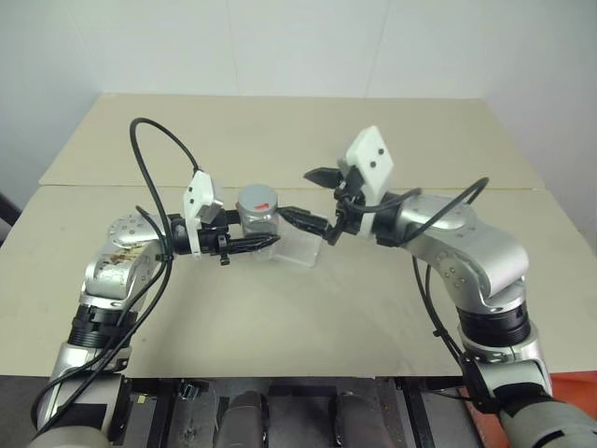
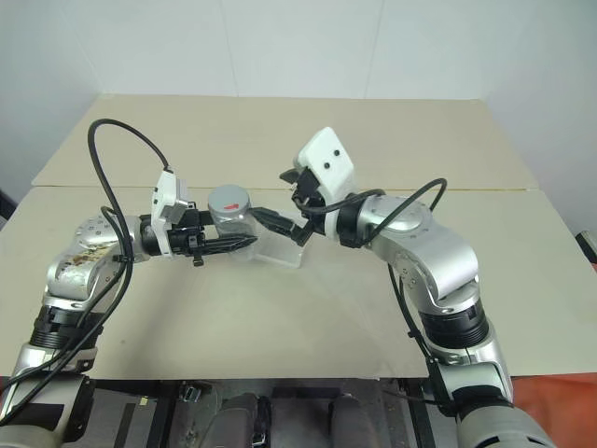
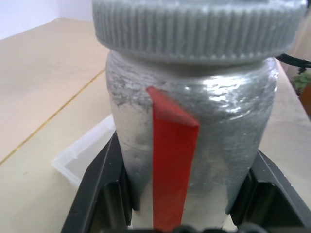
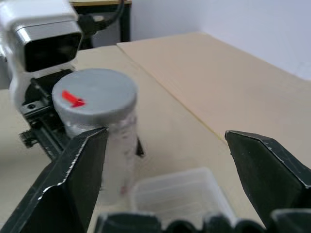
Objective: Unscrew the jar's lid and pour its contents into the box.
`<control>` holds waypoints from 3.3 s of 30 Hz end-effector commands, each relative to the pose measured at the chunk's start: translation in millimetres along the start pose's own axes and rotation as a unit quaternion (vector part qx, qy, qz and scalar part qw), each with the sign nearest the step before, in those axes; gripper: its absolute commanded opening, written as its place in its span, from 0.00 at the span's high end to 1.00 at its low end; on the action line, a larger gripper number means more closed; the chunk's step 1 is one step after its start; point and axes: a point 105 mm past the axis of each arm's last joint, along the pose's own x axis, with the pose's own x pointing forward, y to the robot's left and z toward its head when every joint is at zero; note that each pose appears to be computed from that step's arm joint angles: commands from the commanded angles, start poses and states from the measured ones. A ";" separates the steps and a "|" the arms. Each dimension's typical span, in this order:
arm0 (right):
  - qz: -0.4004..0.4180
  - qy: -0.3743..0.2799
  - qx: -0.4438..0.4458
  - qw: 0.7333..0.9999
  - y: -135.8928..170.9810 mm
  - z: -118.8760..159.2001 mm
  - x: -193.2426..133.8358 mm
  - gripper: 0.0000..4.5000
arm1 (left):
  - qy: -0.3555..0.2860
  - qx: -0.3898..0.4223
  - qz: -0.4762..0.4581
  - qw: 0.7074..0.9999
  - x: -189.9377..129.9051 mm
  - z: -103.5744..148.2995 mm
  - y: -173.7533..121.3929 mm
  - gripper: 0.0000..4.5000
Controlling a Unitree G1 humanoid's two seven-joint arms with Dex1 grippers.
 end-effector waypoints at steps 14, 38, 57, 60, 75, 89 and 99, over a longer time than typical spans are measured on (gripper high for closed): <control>0.058 -0.063 -0.012 0.996 23.7 33.3 13.8 0.00 | -0.020 0.024 -0.012 0.999 8.0 13.2 -1.0 0.55; 0.004 -0.028 -0.002 1.000 7.9 17.8 23.6 0.00 | -0.020 0.023 -0.008 1.000 4.3 12.9 -3.7 0.55; -0.003 -0.034 -0.005 0.999 -8.2 17.6 -1.5 0.00 | -0.013 0.023 -0.004 1.000 -2.9 13.5 -5.7 0.55; -0.002 -0.036 -0.004 0.999 -8.2 17.9 -4.0 0.00 | -0.012 0.023 -0.005 1.000 -3.3 13.2 -6.9 0.55; 0.040 -0.039 -0.009 0.998 2.1 21.8 -17.0 0.00 | -0.014 0.019 0.027 0.999 4.8 7.8 6.1 0.55; 0.005 -0.065 0.008 0.998 14.9 34.7 26.7 0.00 | -0.030 0.024 0.022 0.999 29.4 8.0 9.9 0.55; -0.019 -0.045 0.002 0.999 10.4 23.0 39.0 0.00 | -0.032 0.026 0.014 0.999 26.9 10.7 6.0 0.55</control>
